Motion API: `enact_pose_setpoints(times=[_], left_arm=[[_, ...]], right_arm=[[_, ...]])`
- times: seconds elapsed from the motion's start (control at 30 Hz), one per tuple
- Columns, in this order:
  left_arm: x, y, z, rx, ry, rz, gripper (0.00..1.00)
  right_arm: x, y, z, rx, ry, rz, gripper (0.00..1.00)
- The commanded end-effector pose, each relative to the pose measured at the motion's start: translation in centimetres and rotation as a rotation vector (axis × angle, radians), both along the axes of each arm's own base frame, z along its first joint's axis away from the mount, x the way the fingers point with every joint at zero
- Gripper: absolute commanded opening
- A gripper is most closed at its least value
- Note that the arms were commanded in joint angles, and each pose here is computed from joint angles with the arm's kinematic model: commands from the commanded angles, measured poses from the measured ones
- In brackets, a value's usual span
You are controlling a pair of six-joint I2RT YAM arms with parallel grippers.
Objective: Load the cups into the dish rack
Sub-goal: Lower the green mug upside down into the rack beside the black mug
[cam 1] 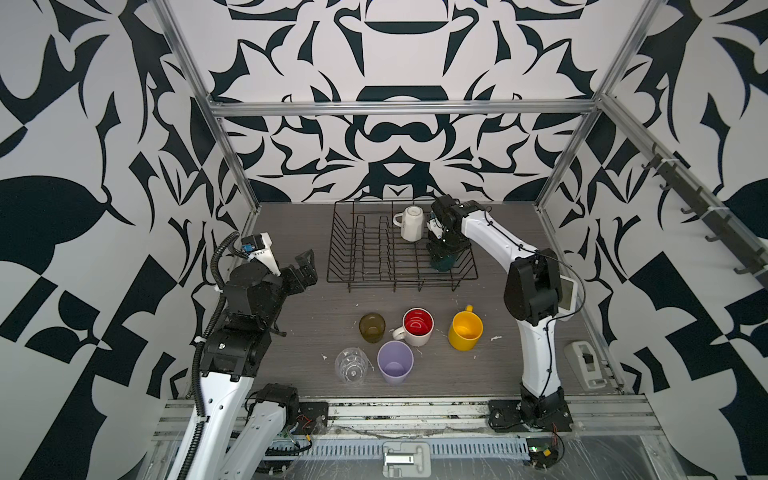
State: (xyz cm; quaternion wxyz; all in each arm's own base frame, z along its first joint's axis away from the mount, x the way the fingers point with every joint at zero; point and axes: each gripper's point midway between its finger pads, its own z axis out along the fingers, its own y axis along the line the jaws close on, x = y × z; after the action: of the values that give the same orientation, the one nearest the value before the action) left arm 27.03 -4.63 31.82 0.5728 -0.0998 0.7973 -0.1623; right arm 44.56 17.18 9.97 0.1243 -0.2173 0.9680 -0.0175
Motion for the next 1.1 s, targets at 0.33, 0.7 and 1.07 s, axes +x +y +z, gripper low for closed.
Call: enact_pose_setpoints(times=[0.33,0.7,1.07], left_arm=[[-0.5,0.3,1.0,0.007,-0.025,0.005,0.99],[-0.6,0.3,0.9,0.009,-0.024,0.007,0.99],[-0.7,0.4,0.8,0.011,-0.025,0.009,0.99]], right_arm=[[2.2,0.8,4.2,0.057,-0.12,-0.013,0.85],[1.9,0.8,3.3,0.048,-0.084,-0.011,0.85],[1.5,0.6,2.7,0.036,-0.061,-0.012,0.86]])
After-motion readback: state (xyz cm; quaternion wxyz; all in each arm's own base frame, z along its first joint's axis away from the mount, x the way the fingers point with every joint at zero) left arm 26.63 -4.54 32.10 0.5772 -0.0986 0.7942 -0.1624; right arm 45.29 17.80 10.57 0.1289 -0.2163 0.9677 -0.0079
